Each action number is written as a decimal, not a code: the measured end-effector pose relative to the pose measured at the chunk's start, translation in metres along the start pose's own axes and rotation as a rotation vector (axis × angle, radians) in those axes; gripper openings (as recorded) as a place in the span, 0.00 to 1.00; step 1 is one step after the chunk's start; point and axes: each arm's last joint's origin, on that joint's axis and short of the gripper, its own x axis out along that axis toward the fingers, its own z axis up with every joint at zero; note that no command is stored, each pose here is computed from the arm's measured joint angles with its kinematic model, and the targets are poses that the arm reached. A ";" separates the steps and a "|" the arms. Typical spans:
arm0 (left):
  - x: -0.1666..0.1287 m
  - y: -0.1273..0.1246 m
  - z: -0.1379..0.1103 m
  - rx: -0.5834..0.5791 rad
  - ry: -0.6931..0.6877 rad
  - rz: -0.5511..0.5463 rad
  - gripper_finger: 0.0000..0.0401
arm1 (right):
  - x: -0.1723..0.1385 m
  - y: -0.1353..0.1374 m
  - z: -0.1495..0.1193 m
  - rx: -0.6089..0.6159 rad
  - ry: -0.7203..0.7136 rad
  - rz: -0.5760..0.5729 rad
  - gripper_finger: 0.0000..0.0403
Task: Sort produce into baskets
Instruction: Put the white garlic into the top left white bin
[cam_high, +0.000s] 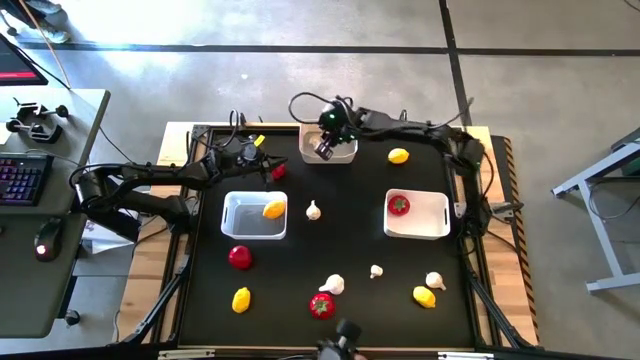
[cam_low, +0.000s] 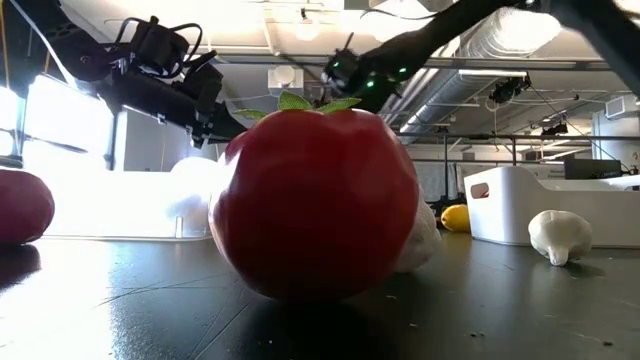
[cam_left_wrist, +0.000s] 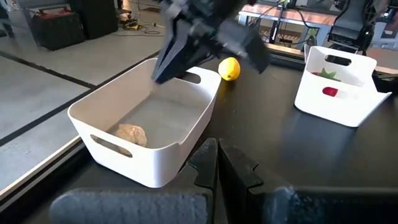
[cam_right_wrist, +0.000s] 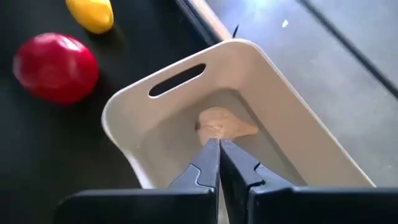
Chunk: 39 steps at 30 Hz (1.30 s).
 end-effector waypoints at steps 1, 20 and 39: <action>0.000 0.000 0.000 0.000 0.000 0.000 0.00 | -0.007 0.001 -0.003 0.008 -0.023 -0.001 0.00; 0.002 -0.014 0.007 0.018 -0.024 -0.132 0.00 | -0.107 0.040 -0.099 0.033 -0.239 -0.016 0.00; 0.006 -0.072 0.026 0.154 0.007 -0.356 0.00 | -0.148 0.070 -0.114 -0.003 -0.329 -0.044 0.00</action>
